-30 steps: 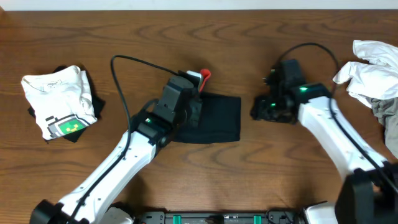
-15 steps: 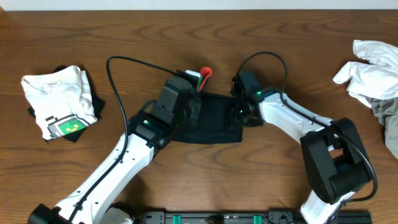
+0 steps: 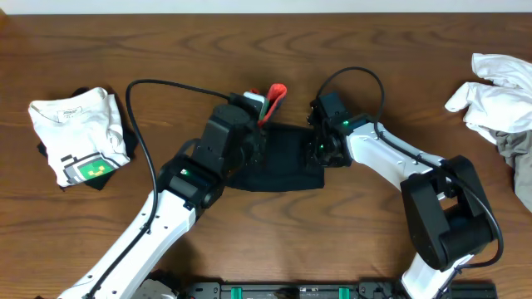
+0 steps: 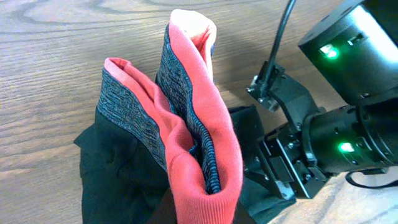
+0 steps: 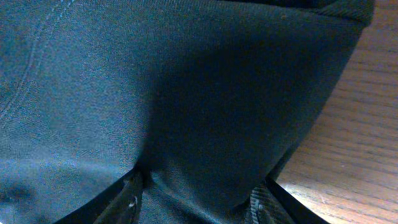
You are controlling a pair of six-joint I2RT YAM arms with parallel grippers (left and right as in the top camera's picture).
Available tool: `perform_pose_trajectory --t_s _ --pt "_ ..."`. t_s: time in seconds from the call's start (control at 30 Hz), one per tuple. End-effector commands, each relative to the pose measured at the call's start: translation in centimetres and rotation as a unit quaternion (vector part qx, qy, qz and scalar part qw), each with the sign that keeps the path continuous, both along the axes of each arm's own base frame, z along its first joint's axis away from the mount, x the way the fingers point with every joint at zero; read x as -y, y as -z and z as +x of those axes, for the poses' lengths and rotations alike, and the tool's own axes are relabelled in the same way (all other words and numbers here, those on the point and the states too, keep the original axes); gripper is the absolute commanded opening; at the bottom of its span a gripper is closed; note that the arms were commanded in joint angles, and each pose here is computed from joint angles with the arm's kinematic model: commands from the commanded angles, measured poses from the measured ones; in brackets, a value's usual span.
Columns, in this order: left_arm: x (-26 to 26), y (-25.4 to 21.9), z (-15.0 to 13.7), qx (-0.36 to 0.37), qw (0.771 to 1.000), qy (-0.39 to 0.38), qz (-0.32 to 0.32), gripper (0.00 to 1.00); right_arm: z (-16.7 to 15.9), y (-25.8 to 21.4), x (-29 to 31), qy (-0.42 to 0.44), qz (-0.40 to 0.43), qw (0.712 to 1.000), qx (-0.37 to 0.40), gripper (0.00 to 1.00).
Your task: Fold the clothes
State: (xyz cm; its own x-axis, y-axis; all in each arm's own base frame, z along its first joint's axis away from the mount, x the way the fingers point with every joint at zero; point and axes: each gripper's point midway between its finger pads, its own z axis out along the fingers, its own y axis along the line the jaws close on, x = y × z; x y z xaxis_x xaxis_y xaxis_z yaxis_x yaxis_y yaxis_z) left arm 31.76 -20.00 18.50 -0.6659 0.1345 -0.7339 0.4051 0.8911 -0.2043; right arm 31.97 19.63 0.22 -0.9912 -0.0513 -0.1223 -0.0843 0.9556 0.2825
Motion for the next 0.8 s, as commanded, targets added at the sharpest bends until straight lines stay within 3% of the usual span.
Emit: perform_pose_trajectory --t_s 0.0,0.37,0.77 --pt "0.7 -1.4 0.0 0.008 1.000 0.007 -0.021 0.06 -1.5 2.8 0.4 -0.001 -0.018 0.999 -0.036 0.54" --pt "3.5 -0.1 -1.7 -0.008 0.999 0.044 -0.012 0.06 -1.6 2.8 0.4 -0.001 -0.019 0.999 -0.040 0.54" --pt "4.2 1.5 -1.0 -0.021 0.999 0.043 -0.008 0.06 -2.0 2.8 0.6 -0.001 -0.023 0.999 -0.047 0.53"
